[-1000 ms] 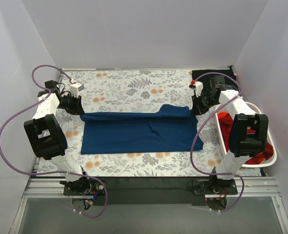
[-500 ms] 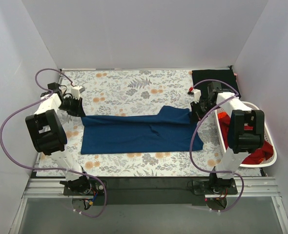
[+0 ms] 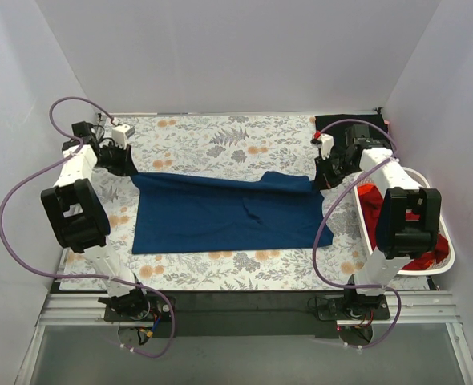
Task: Fold and stack the t-shirts
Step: Fold the tshirt
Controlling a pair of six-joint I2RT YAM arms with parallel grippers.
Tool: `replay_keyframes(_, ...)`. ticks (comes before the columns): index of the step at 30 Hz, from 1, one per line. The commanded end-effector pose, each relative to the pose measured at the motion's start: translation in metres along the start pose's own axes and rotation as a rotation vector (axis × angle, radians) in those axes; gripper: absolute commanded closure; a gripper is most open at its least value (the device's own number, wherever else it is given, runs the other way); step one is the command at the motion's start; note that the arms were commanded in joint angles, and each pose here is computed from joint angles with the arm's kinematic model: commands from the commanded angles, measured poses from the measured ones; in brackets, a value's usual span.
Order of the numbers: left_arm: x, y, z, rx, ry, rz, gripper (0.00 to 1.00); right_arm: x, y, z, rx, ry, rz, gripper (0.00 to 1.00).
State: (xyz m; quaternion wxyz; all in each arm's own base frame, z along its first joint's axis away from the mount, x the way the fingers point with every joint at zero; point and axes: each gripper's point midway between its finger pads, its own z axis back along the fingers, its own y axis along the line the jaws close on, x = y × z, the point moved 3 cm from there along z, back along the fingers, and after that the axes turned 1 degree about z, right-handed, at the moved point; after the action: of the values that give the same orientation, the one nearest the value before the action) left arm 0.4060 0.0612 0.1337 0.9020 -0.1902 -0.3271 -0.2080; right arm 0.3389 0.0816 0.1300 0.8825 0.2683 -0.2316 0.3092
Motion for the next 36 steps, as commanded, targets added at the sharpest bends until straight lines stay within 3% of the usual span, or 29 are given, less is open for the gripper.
replay_keyframes(1,-0.015,-0.013,0.015,0.01,0.026,-0.099,1.0,-0.028,0.02,-0.001,0.047,0.051,-0.031,0.99)
replay_keyframes(10,-0.086,-0.025,-0.002,-0.028,0.186,-0.162,1.0,-0.06,0.005,-0.025,0.021,0.144,-0.034,0.99)
replay_keyframes(17,-0.105,-0.027,-0.007,-0.031,0.233,-0.144,1.0,-0.064,0.002,-0.032,0.025,0.171,-0.037,0.99)
replay_keyframes(18,-0.106,-0.027,-0.007,-0.032,0.235,-0.148,0.98,-0.065,0.003,-0.032,0.029,0.175,-0.036,0.99)
replay_keyframes(21,-0.105,-0.029,0.0,-0.033,0.253,-0.174,0.77,-0.063,0.012,-0.03,0.058,0.195,-0.033,0.97)
replay_keyframes(22,-0.104,-0.033,0.006,-0.045,0.265,-0.164,0.74,-0.061,0.014,-0.027,0.063,0.195,-0.031,0.9)
replay_keyframes(23,-0.098,-0.036,0.009,-0.06,0.249,-0.171,0.65,-0.053,0.016,-0.022,0.07,0.181,-0.017,0.78)
replay_keyframes(25,-0.067,-0.044,0.023,-0.087,0.187,-0.161,0.54,-0.043,0.024,-0.009,0.073,0.162,-0.002,0.67)
replay_keyframes(27,-0.024,-0.055,0.032,-0.119,0.086,-0.177,0.47,-0.023,0.025,0.005,0.038,0.11,0.027,0.61)
replay_keyframes(29,-0.001,-0.066,0.026,-0.128,0.06,-0.185,0.47,-0.009,0.022,0.014,0.015,0.068,0.012,0.55)
replay_keyframes(32,0.044,-0.108,-0.008,-0.157,-0.003,-0.226,0.46,0.012,0.008,0.019,-0.018,0.03,-0.011,0.54)
replay_keyframes(34,0.071,-0.12,-0.027,-0.155,-0.07,-0.162,0.46,0.025,-0.006,0.016,-0.035,0.022,-0.049,0.54)
replay_keyframes(36,0.083,-0.165,-0.067,-0.235,-0.039,-0.117,0.46,0.029,-0.021,0.006,-0.037,0.035,-0.103,0.56)
